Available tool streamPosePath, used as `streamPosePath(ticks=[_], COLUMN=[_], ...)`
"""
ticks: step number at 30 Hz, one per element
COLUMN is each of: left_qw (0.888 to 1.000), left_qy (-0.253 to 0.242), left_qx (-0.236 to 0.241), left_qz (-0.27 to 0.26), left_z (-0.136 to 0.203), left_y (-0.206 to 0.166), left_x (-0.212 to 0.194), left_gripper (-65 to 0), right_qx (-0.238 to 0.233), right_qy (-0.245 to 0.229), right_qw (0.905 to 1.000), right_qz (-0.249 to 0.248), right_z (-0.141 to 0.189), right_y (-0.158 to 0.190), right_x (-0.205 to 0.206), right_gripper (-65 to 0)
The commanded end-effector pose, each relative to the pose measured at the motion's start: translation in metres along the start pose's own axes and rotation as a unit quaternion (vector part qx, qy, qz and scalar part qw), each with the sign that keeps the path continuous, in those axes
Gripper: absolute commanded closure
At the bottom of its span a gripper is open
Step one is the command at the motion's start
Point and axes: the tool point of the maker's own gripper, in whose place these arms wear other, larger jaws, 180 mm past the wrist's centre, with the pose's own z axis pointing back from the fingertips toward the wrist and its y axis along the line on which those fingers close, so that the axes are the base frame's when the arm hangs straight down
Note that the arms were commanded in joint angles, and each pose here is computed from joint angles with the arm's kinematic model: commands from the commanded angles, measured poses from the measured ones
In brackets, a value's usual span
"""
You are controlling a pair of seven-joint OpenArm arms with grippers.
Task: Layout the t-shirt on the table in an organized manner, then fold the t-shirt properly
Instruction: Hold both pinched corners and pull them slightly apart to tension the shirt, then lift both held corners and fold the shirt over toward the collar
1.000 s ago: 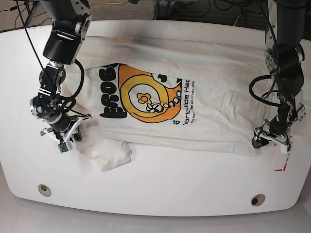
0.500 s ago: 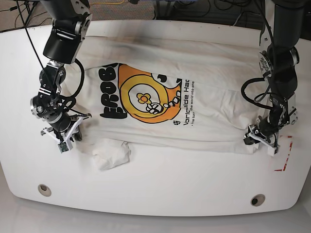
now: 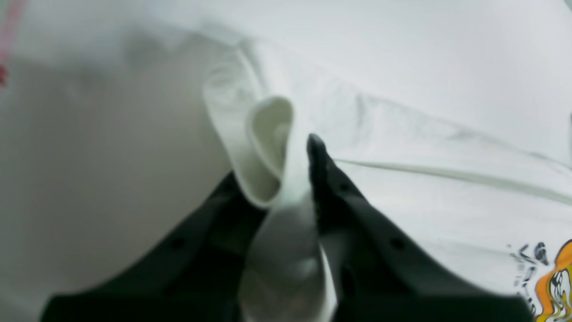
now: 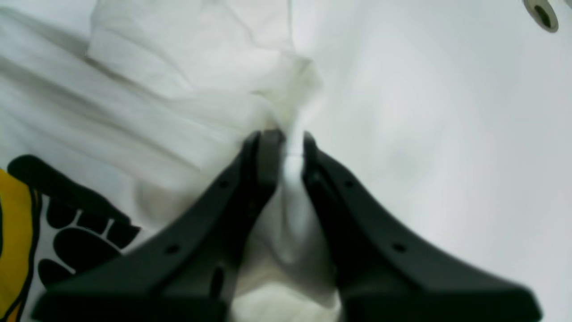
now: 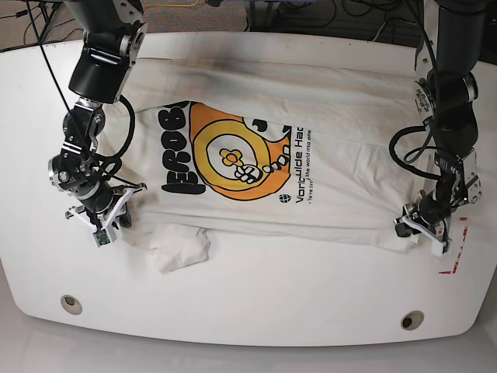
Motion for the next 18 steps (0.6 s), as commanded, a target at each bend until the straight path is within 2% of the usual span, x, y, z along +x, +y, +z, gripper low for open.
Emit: streamPosePath(ticks=[1,8,14,18], left_qw=[0.999,0.995,0.991,0.989], left_qy=[-0.044,-0.034,-0.027,-0.032], left_qx=[-0.013,-0.028,-0.013,0.004], left_qz=[-0.029,-0.092,-0.131,-0.141], left_z=[0.011,0.025,0.041,0.058], left_y=[-0.005,-0.02,-0.02,-0.012], left_x=[0.037,0.055,0.057,0.059], left_gripper=[-1.8,-1.7,-1.7,-1.7], right_qx=[-0.024,-0.029,-0.042,-0.05], right_qy=[-0.045,-0.055,-0.076,-0.064], right_qw=[0.9986,0.9978,0.9954,0.9953], right_qz=[0.016,0.021,0.039,0.053], right_z=[0.009,0.012,0.025,0.036], right_y=[-0.019,-0.022,-0.023,-0.02], right_x=[0.039,0.049,0.064,0.057], right_gripper=[-5.7,-5.7,-5.7,-5.7])
